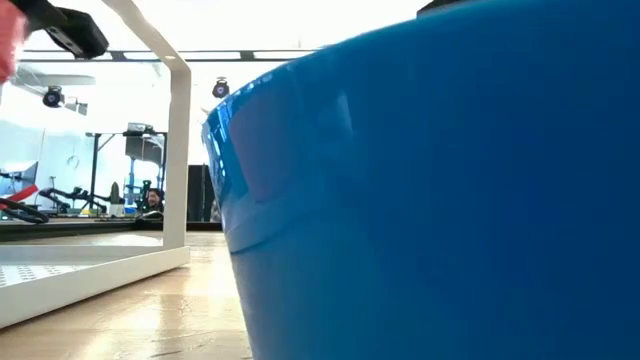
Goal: Pick & Place Mini bowls
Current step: Stack the top red bowl on top of the red bowl on the shelf
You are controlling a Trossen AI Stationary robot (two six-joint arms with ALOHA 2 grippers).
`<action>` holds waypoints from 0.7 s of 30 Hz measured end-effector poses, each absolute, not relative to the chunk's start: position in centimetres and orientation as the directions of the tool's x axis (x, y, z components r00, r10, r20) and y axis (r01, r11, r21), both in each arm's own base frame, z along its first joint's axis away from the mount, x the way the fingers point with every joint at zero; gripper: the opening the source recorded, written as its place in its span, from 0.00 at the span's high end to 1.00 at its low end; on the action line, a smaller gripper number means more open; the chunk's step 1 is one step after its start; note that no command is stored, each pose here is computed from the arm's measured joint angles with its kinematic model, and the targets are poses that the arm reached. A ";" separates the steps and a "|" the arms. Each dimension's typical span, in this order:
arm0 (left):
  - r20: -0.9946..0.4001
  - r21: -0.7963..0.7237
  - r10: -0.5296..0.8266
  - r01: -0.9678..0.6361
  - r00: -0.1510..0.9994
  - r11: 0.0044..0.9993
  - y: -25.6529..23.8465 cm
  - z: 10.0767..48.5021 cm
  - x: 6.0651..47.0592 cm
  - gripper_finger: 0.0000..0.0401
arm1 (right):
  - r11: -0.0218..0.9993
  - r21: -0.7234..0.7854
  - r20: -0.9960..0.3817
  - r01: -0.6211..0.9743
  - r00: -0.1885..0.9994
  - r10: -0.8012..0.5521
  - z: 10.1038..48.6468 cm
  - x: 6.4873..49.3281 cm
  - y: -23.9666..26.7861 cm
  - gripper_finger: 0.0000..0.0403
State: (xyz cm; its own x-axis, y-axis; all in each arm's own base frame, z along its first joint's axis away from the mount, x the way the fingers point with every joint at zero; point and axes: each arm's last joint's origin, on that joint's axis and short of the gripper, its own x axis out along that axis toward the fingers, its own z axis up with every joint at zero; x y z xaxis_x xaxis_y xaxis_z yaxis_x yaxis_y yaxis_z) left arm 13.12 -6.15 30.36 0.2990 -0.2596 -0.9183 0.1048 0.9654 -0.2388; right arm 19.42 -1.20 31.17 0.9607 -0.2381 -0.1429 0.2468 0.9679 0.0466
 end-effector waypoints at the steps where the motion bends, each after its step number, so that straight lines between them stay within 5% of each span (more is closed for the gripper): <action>1: -0.921 -0.238 -0.264 0.122 0.286 0.963 -6.6 30.3 13.1 1.00 | 0.968 0.044 -0.143 0.247 0.961 -0.238 31.2 19.4 -1.2 0.98; 11: -0.925 -0.268 -0.307 0.190 0.224 0.945 -10.8 29.0 14.3 1.00 | 0.974 0.049 -0.145 0.221 0.967 -0.212 31.2 19.4 -1.1 0.98; 21: -0.920 -0.293 -0.341 0.239 0.195 0.926 -14.4 27.5 15.2 1.00 | 1.000 0.024 -0.148 -0.011 0.989 0.015 31.1 19.5 -0.5 0.98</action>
State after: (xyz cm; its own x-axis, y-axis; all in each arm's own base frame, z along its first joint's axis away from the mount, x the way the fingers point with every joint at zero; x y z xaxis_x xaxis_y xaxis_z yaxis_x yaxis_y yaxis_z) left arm 15.19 -14.43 27.49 0.1953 -0.3410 -0.9195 0.2390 0.9259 -0.2926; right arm 19.50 -0.46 31.14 0.9888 0.0147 -0.1483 -0.0113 0.9997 0.0235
